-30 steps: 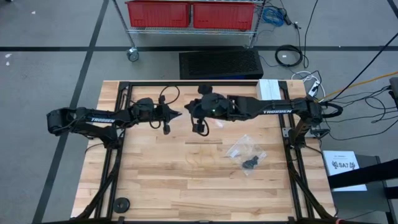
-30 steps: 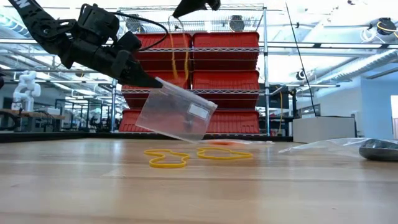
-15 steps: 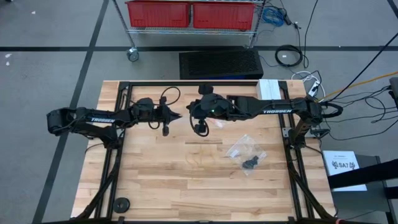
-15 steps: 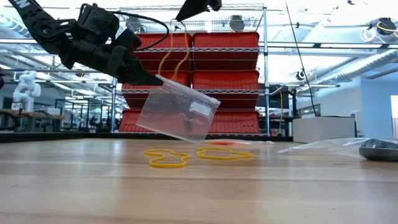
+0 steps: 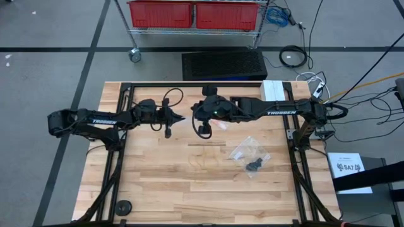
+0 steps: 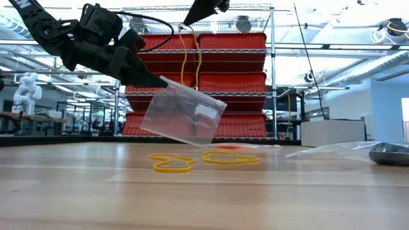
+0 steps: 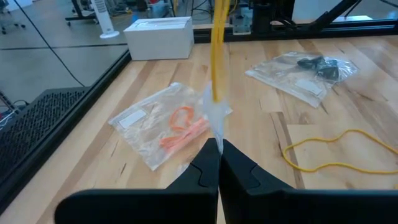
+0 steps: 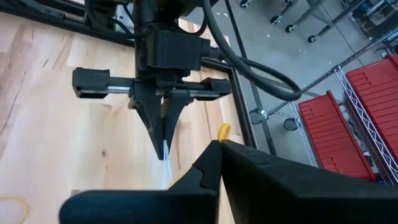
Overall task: Sort rubber bands
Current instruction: Put the yellow rubber band into the open transparent zip bag
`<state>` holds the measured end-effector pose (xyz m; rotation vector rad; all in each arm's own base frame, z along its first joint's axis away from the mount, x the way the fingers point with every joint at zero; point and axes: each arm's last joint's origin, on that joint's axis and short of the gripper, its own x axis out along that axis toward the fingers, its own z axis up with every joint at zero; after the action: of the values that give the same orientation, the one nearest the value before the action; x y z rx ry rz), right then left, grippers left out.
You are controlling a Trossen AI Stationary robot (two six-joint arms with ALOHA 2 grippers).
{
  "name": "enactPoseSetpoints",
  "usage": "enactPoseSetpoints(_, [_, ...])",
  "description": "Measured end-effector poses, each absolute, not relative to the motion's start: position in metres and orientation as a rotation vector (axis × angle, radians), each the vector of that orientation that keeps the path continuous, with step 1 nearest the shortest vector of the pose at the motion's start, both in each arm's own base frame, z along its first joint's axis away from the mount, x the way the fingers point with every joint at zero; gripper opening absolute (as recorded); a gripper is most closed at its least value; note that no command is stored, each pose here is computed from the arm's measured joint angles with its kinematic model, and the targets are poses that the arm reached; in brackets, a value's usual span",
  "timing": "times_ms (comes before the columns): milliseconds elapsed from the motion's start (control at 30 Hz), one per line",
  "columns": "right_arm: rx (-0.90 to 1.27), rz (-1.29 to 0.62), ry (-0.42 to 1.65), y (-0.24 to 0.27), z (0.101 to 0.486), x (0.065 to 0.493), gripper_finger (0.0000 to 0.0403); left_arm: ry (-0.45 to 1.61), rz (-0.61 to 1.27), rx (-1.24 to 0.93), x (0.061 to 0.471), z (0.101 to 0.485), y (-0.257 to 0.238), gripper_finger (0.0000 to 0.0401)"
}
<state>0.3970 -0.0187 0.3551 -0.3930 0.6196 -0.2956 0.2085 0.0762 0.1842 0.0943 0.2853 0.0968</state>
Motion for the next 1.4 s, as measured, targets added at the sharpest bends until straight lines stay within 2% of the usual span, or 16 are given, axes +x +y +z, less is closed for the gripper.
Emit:
enactPoseSetpoints(333, [-0.391,-0.281,0.654,-0.018,0.352,0.395,0.0000,0.285,0.095,0.092,0.209,0.184,0.076,0.0002])
enactPoseSetpoints(700, [-0.285,-0.255,0.711,-0.020,0.343,0.394,0.0000,0.285,0.092,0.093,0.209,0.184,0.076,0.0002])
enactPoseSetpoints(1400, [-0.133,-0.185,0.921,-0.047,0.274,0.422,0.0000,0.282,0.076,0.098,0.210,0.184,0.073,0.0002])
